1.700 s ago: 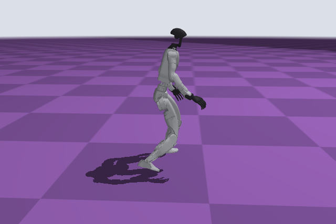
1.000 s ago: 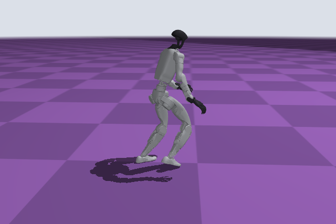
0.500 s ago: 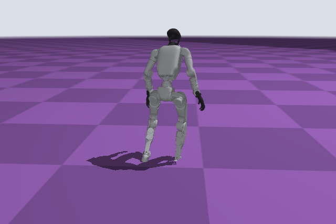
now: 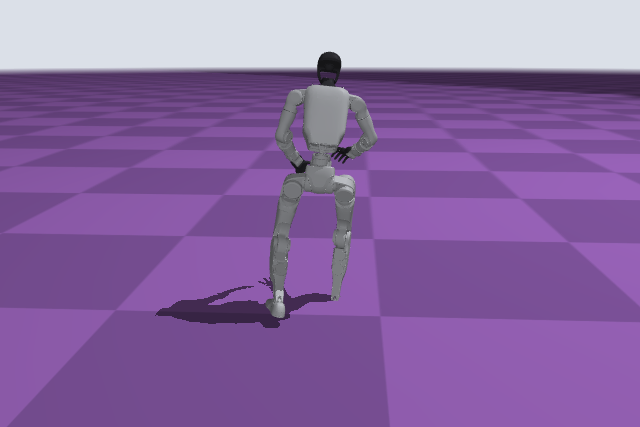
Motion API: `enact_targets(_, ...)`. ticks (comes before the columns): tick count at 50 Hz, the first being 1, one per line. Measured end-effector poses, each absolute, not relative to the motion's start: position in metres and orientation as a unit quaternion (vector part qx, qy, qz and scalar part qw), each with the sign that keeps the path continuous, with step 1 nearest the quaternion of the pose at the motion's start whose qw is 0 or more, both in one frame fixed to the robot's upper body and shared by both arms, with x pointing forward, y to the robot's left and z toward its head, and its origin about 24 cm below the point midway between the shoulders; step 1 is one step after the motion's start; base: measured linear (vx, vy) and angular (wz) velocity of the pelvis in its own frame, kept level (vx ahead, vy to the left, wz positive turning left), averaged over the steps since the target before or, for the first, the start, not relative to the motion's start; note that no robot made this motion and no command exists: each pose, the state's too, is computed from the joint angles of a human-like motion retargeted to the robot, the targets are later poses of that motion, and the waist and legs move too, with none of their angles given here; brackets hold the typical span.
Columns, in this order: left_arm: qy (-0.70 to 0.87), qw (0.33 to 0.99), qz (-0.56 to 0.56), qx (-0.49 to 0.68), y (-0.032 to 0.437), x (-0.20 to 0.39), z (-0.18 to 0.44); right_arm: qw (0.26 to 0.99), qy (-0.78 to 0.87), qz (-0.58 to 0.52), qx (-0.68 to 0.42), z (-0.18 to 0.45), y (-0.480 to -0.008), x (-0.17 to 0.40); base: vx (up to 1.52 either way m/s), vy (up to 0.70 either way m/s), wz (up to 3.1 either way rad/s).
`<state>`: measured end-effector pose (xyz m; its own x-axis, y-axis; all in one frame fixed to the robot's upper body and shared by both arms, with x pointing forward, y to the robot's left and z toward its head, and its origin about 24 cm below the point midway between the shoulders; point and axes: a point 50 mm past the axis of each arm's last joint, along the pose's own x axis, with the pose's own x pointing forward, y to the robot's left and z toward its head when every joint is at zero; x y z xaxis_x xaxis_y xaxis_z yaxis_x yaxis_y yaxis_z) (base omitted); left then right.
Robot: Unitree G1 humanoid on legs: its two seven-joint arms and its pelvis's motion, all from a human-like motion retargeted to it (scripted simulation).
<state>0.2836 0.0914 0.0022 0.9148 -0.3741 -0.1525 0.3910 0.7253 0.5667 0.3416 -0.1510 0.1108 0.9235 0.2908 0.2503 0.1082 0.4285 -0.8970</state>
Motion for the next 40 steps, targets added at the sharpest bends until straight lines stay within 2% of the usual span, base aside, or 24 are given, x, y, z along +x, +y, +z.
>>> enact_targets(7, 0.056, 0.941, -0.163, 0.292, 0.102, 0.272, -0.022, 0.851, -0.172, 0.082, -0.489, 0.076, -0.145, 0.313, -0.28, 0.04, 0.05)
enact_targets(15, -0.012, 0.939, -0.132, 0.319, 0.103, 0.293, 0.006, 0.903, -0.119, 0.072, -0.407, 0.049, -0.146, 0.29, -0.37, 0.12, 0.22)
enact_targets(26, -0.026, 0.948, -0.062, 0.312, 0.134, 0.296, 0.022, 0.926, -0.174, 0.1, -0.319, 0.074, -0.119, 0.277, -0.33, 0.04, 0.15)
enact_targets(40, -0.002, 0.965, -0.003, 0.263, 0.166, 0.282, 0.018, 0.934, -0.246, 0.072, -0.248, 0.113, -0.103, 0.282, -0.15, -0.1, 0.44)
